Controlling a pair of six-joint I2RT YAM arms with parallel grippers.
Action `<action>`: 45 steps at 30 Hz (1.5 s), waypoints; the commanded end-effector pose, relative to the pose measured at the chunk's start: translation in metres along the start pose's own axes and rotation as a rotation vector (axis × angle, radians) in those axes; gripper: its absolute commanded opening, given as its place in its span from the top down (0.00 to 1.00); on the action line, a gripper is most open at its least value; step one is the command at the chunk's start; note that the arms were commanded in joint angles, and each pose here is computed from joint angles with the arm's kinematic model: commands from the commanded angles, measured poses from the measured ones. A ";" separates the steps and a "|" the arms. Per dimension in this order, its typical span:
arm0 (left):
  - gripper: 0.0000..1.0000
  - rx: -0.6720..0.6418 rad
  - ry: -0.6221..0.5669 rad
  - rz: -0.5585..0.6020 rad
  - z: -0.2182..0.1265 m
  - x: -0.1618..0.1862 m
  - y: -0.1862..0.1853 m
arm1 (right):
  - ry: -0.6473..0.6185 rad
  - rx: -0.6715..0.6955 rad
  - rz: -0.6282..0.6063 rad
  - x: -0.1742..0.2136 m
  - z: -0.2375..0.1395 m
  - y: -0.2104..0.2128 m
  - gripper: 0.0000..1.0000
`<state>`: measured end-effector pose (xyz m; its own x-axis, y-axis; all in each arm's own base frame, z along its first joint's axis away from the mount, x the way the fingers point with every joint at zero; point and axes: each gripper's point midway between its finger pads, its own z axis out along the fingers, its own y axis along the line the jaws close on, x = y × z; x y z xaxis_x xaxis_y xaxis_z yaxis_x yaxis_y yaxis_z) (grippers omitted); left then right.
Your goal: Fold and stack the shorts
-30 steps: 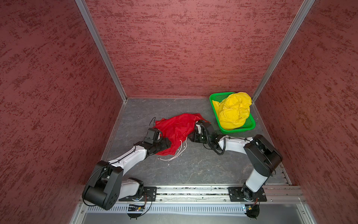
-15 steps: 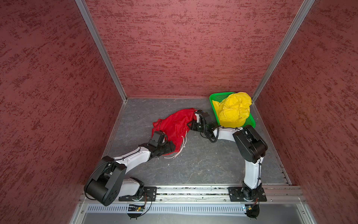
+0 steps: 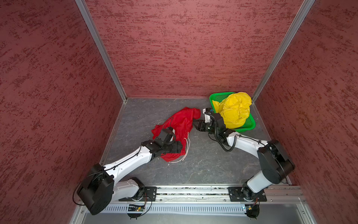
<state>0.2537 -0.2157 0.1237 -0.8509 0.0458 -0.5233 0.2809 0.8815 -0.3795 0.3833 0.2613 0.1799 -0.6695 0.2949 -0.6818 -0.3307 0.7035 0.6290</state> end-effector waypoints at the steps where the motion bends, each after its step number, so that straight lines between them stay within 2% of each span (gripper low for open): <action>1: 0.17 0.001 0.050 0.340 -0.016 -0.005 -0.011 | -0.027 0.018 0.032 0.004 -0.020 -0.014 0.50; 5: 0.16 0.099 0.144 0.674 -0.015 0.014 -0.027 | -0.057 0.006 0.042 0.006 -0.045 -0.011 0.50; 9: 0.17 0.093 0.257 0.942 -0.006 0.038 -0.024 | -0.065 0.017 0.059 0.014 -0.056 -0.017 0.49; 11: 0.17 0.099 0.319 1.022 -0.001 0.046 -0.021 | -0.060 0.019 0.065 0.018 -0.058 -0.019 0.49; 16: 0.21 0.132 0.361 1.124 0.027 0.055 -0.008 | -0.055 0.021 0.073 0.024 -0.059 -0.022 0.49; 22: 0.25 0.198 0.309 1.138 0.045 0.048 -0.003 | -0.076 0.012 0.087 0.023 -0.064 -0.021 0.49; 27: 0.29 0.195 0.265 1.158 0.061 0.043 -0.004 | -0.082 0.003 0.106 0.027 -0.066 -0.023 0.49; 34: 0.33 0.238 0.308 1.159 0.075 0.057 -0.002 | -0.086 -0.004 0.112 0.027 -0.068 -0.022 0.49; 38: 0.36 0.208 0.343 1.172 0.087 0.063 0.007 | -0.087 -0.002 0.111 0.028 -0.068 -0.022 0.49; 43: 0.45 0.163 0.383 1.165 0.103 0.068 0.019 | -0.082 -0.003 0.119 0.030 -0.068 -0.023 0.49; 45: 0.55 0.147 0.391 1.157 0.106 0.068 0.020 | -0.079 -0.005 0.122 0.031 -0.068 -0.023 0.49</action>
<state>0.2536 -0.2520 0.0195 -0.1115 0.9028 -0.4154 0.9839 0.1592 0.0818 0.3251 0.2124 0.1641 -0.6672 0.4020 -0.6271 -0.2534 0.6692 0.6985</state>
